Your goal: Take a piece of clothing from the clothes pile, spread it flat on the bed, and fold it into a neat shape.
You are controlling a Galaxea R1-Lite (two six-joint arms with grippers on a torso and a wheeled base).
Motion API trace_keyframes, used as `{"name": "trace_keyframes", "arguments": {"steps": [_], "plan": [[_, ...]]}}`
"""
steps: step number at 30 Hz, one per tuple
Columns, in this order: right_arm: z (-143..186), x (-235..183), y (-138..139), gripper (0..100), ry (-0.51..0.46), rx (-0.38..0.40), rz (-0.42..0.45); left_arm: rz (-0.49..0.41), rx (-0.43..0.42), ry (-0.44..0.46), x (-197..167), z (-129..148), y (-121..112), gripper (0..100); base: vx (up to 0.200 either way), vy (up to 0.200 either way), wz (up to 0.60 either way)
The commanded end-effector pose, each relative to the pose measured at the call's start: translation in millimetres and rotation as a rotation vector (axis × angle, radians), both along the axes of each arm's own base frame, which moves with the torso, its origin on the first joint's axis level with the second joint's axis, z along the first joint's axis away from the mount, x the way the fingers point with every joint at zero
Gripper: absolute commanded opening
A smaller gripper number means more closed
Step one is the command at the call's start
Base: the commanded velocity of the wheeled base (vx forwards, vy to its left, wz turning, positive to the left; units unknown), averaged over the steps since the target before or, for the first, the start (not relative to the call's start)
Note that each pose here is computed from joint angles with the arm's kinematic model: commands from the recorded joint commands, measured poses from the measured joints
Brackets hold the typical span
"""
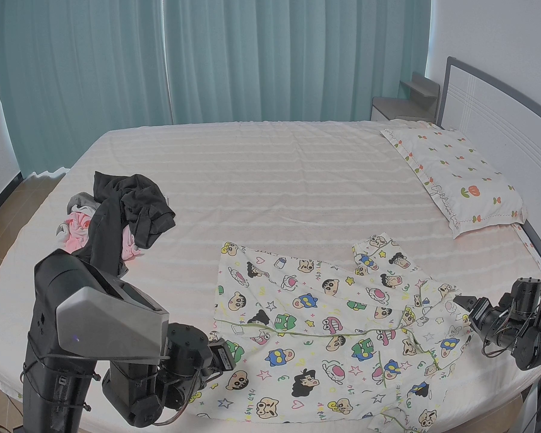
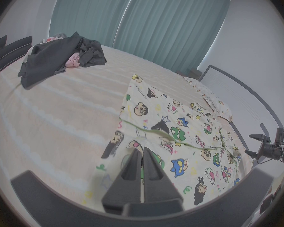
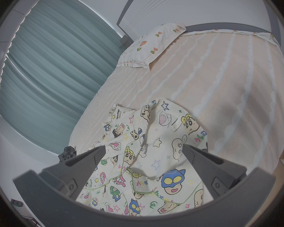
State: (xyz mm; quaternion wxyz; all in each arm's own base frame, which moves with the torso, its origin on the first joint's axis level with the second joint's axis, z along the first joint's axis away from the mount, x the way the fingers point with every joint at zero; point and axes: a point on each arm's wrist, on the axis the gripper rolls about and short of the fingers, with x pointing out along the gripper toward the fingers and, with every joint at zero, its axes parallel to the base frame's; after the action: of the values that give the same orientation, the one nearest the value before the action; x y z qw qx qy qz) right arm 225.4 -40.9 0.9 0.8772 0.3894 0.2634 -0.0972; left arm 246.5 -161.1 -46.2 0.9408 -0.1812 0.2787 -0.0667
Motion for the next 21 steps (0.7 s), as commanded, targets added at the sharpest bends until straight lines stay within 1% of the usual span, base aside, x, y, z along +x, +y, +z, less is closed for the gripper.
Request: {"name": "trace_keyframes", "arguments": {"steps": [1,6,11,15,16,21], "plan": [[2,1,0,100,-0.016,-0.003,0.000,0.015,0.017,0.017,7,-13,9,0,0.000,0.000,0.00],[1,1,0,100,-0.015,-0.003,0.002,0.027,0.024,0.020,12,-20,12,0,0.000,0.000,0.00],[2,1,0,100,-0.016,-0.004,0.001,0.059,0.004,-0.014,27,-21,15,0,0.000,0.000,0.00],[1,0,0,100,-0.015,-0.004,0.001,0.066,-0.001,-0.023,31,-22,15,0,0.000,0.000,0.00],[1,0,0,100,-0.015,-0.004,0.001,0.066,-0.001,-0.023,31,-22,15,100,0.000,0.000,0.00],[1,0,0,100,-0.015,-0.004,0.001,0.065,0.006,-0.010,28,-23,17,100,0.000,0.000,0.00]]}}
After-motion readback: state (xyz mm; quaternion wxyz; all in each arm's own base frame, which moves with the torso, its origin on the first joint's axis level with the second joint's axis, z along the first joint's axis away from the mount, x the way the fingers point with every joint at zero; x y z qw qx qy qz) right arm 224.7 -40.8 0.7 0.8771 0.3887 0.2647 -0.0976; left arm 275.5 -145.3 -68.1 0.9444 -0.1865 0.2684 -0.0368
